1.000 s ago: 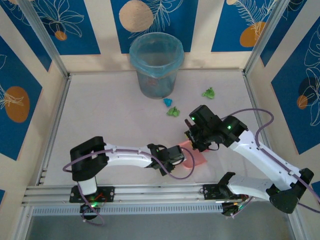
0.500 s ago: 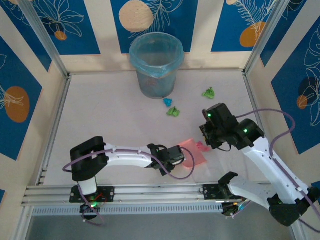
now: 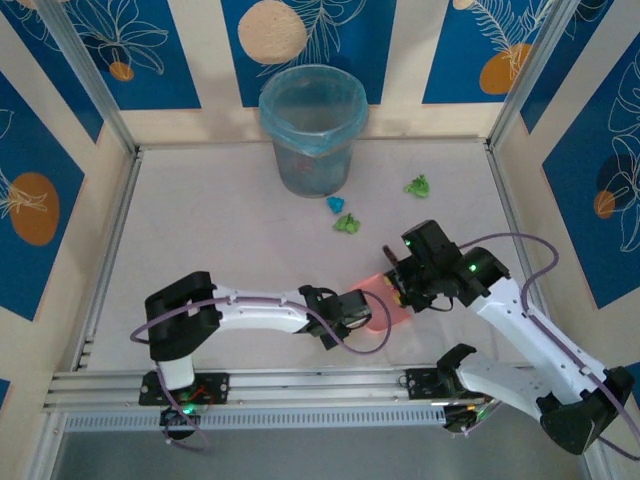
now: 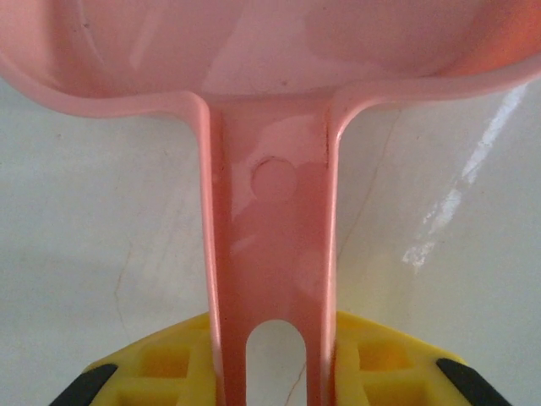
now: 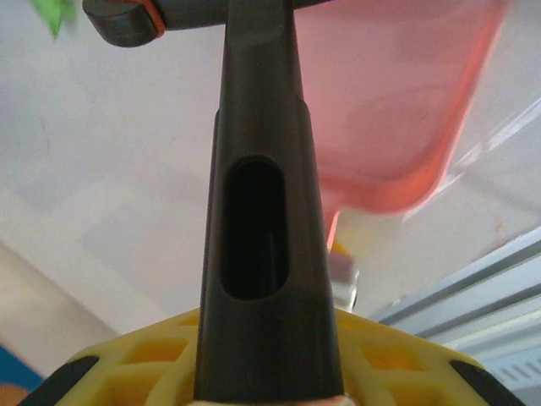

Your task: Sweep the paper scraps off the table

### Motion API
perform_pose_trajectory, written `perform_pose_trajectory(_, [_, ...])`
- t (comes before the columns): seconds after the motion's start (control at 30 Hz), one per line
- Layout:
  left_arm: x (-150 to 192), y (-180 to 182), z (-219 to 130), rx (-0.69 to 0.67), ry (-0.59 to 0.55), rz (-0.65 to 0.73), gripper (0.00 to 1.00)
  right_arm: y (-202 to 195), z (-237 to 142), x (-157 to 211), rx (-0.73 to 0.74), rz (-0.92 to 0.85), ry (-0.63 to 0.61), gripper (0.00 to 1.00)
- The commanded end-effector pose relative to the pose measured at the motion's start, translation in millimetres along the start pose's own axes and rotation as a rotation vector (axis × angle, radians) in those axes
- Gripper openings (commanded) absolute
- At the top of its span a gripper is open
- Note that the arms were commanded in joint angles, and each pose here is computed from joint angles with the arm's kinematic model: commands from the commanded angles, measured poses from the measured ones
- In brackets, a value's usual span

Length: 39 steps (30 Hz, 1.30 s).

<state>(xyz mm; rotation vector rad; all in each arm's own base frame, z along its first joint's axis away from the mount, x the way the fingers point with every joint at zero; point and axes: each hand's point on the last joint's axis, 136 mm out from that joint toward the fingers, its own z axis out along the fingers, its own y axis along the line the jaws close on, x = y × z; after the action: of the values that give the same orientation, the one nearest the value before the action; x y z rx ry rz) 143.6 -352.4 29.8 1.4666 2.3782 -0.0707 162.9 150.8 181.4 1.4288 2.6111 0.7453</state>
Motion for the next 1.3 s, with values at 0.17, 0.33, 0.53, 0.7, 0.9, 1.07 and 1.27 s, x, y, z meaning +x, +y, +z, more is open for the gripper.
perform_pose_trajectory(0.17, [11.4, 15.5, 8.3, -0.046, 0.056, -0.045, 0.00, 22.8, -44.6, 46.3, -0.137, -0.094, 0.046, 0.00])
perform_pose_trajectory(0.33, [6.5, 17.1, 4.3, -0.047, 0.018, -0.055, 0.00, 2.3, -50.2, 27.6, -0.149, -0.038, -0.019, 0.00])
perform_pose_trajectory(0.53, [-0.2, 22.2, -3.7, -0.062, -0.037, -0.071, 0.00, -16.0, -63.0, 3.2, -0.177, -0.019, -0.114, 0.00])
perform_pose_trajectory(0.7, [-3.9, 27.5, -11.8, -0.076, -0.078, -0.087, 0.00, -33.9, -78.5, -24.8, -0.192, -0.021, -0.236, 0.00])
perform_pose_trajectory(0.9, [-7.5, 34.5, -24.2, -0.081, -0.124, -0.116, 0.00, -52.8, -83.5, -57.2, -0.188, -0.114, -0.396, 0.00])
perform_pose_trajectory(1.07, [-9.8, 43.8, -39.1, -0.093, -0.159, -0.156, 0.00, -29.0, -88.2, -63.7, -0.218, -0.448, -0.505, 0.00])
perform_pose_trajectory(1.27, [-11.1, 72.5, -73.9, -0.135, -0.173, -0.291, 0.00, -26.0, -84.5, -75.9, -0.153, -0.635, -0.608, 0.00])
